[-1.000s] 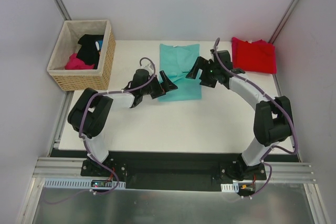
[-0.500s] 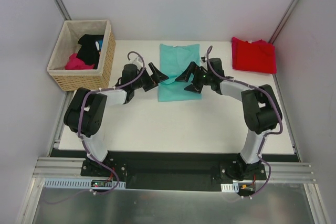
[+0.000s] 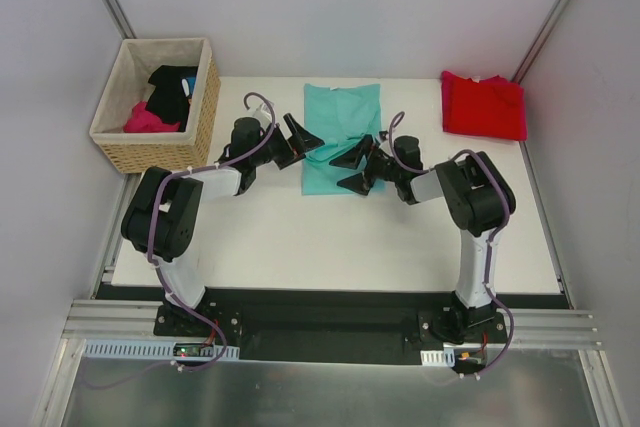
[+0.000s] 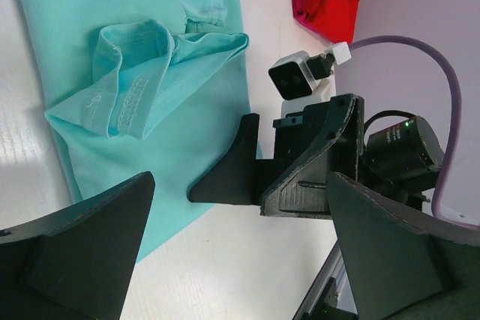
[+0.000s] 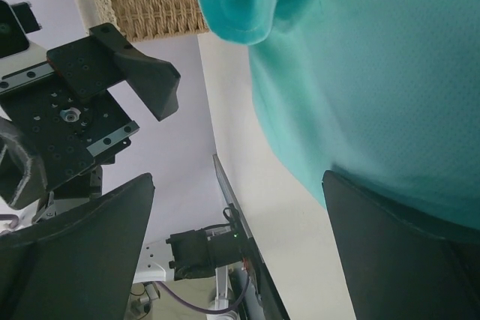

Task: Fold and stack the t-shirts
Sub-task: Fold the folded rectangular tshirt in 1/3 of the way

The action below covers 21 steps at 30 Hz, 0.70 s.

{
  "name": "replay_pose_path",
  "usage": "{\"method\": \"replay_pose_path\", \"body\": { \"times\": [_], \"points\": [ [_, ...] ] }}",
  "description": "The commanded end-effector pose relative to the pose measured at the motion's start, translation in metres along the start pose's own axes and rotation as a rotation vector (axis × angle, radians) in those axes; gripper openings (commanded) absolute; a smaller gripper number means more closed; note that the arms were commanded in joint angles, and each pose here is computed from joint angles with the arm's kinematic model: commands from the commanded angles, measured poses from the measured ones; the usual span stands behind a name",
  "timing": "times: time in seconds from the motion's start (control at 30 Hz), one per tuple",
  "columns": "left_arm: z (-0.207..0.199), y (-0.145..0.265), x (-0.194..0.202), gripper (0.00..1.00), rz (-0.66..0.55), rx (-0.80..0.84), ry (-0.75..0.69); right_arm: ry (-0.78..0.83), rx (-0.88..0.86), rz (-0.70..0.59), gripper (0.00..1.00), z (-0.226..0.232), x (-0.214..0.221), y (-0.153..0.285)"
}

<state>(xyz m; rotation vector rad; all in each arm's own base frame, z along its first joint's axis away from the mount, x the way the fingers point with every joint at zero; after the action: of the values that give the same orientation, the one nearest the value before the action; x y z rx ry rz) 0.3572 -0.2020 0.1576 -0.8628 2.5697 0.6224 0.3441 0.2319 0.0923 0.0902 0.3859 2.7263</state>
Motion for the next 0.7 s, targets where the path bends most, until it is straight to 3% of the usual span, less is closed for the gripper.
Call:
{"method": "replay_pose_path", "body": {
  "times": [0.0, 0.2, 0.67],
  "points": [
    [-0.030, 0.006, -0.023, 0.99, -0.058, 0.110, -0.050, 0.092, -0.119, -0.015, 1.00, 0.024, -0.004, 0.010],
    [-0.024, -0.004, -0.021, 0.99, -0.032, 0.131, -0.013, 0.110, -0.132, -0.028, 1.00, 0.033, -0.003, 0.016],
    [0.019, -0.026, 0.010, 0.99, 0.070, -0.020, 0.054, 0.106, -0.120, -0.039, 1.00, 0.030, -0.006, 0.019]
  ]
}}
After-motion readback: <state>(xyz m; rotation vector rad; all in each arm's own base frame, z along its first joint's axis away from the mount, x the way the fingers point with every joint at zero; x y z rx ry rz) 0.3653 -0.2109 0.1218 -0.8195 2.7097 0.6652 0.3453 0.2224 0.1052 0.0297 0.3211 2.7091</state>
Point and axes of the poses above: each gripper's point midway between its finger pads, its own y axis back along the fingers, its own z axis along the line the jaws close on, x = y × z, the point moved 8 cm from there along y, back along the fingers, and after that the axes turned 2 degrees about -y, right-handed, at the moved point
